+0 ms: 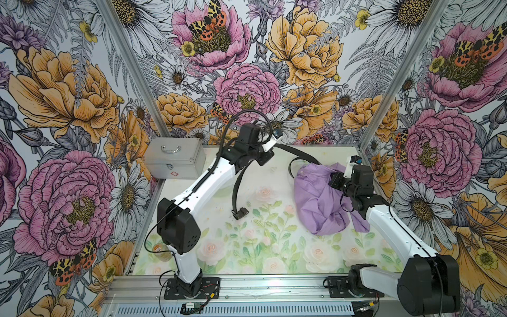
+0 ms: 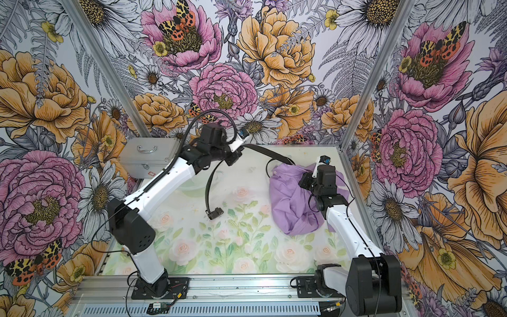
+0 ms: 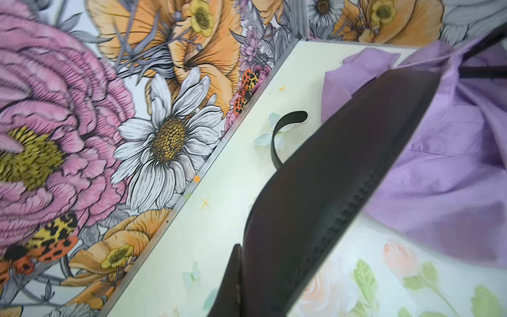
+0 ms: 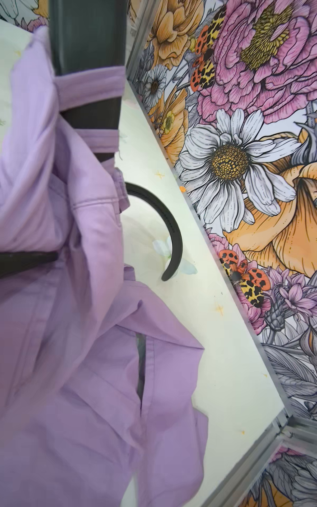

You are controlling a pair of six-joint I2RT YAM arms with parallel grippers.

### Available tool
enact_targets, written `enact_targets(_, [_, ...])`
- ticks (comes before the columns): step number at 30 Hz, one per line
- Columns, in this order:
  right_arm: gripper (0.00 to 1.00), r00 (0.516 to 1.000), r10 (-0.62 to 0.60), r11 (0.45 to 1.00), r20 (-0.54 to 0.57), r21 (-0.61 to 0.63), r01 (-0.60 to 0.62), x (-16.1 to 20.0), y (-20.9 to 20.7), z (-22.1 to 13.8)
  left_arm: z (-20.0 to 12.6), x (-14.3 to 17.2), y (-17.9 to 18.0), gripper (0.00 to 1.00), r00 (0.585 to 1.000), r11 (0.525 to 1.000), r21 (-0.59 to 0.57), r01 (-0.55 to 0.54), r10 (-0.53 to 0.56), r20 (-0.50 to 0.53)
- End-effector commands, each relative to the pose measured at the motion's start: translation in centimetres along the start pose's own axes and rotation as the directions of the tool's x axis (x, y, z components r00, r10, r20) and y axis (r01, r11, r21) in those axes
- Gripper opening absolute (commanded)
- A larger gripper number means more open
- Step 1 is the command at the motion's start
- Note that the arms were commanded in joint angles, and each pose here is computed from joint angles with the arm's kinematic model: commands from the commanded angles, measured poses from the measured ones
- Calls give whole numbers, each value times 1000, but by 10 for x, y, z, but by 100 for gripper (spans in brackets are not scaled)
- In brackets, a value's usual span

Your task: Remove the belt from the trousers

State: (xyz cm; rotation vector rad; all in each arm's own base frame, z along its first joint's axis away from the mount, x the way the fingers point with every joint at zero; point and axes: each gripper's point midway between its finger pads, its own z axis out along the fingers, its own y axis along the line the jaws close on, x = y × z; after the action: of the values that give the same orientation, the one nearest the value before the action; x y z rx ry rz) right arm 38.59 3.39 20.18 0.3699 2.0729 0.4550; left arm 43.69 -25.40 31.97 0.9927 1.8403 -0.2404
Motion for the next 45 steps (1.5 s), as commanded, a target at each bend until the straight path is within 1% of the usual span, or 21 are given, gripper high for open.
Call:
enact_targets(1, [0, 992, 113, 963, 53, 240, -122, 0, -73, -6, -97, -20, 77, 0, 915, 955, -62, 289, -257, 309])
enact_targets(3, [0, 991, 127, 958, 52, 252, -136, 1, -80, -6, -123, -3, 99, 0, 860, 925, -78, 373, -313, 404])
enact_targets(5, [0, 990, 132, 960, 46, 243, -139, 1, -79, -4, -134, 16, 112, 0, 811, 895, -55, 442, -373, 451])
enact_targets(9, [0, 991, 132, 974, 36, 180, -137, 0, -65, 3, -108, 45, 106, 0, 802, 872, 6, 490, -453, 390])
enact_targets(12, [0, 996, 90, 987, 25, 134, -92, -2, -45, 6, -88, 60, 93, 0, 820, 876, 17, 482, -458, 344])
enact_targets(13, [0, 998, 57, 992, 20, 116, -59, -2, -36, 6, -82, 66, 85, 6, 836, 888, 18, 460, -441, 326])
enact_targets(14, [0, 1000, 22, 995, 17, 97, -23, -3, -27, 6, -76, 71, 76, 22, 857, 904, 18, 428, -412, 308])
enact_targets(15, [0, 1000, -16, 997, 15, 80, 14, -3, -19, 6, -70, 74, 65, 35, 877, 920, 22, 391, -380, 294])
enact_targets(16, [0, 998, -61, 996, 15, 60, 60, -3, -8, 5, -64, 80, 53, 43, 901, 939, 24, 343, -336, 274])
enact_targets(18, [0, 992, -127, 992, 13, 30, 126, -2, 7, 4, -55, 90, 37, 48, 935, 964, 4, 265, -258, 243])
enact_targets(20, [0, 983, -183, 983, 12, 5, 183, 2, 18, 3, -52, 93, 25, 61, 954, 978, -17, 210, -201, 225])
enact_targets(23, [0, 972, -236, 972, 14, -14, 236, 7, 28, -1, -55, 86, 13, 80, 967, 990, -37, 136, -125, 224])
enact_targets(25, [0, 965, -261, 965, 11, -27, 262, 12, 32, -3, -57, 76, 3, 88, 973, 996, -42, 77, -66, 219])
enact_targets(26, [0, 961, -275, 961, 11, -36, 275, 14, 35, -5, -56, 69, -1, 90, 978, 998, -47, 43, -32, 208])
enact_targets(28, [0, 956, -294, 955, 5, -52, 293, 21, 40, -7, -48, 58, -19, 90, 986, 999, -12, -39, 40, 164])
enact_targets(31, [0, 946, -324, 943, -9, -76, 323, 35, 46, -12, -20, 41, -51, 90, 983, 985, 50, -167, 162, 91])
enact_targets(34, [0, 936, -353, 932, -14, -98, 350, 46, 51, -18, 18, 33, -81, 90, 954, 951, 68, -300, 298, 44])
enact_targets(37, [0, 928, -372, 921, -8, -126, 368, 54, 58, -27, 61, 27, -102, 86, 919, 917, 66, -393, 394, -8])
enact_targets(39, [0, 922, -386, 913, 2, -140, 383, 56, 62, -35, 97, 31, -110, 83, 901, 902, 66, -427, 431, -55])
enact_targets(41, [0, 917, -399, 906, 14, -150, 397, 58, 65, -43, 123, 27, -108, 81, 889, 892, 42, -449, 451, -82])
enact_targets(45, [0, 907, -421, 894, 14, -161, 418, 62, 66, -53, 160, 22, -104, 81, 877, 882, 8, -471, 470, -104])
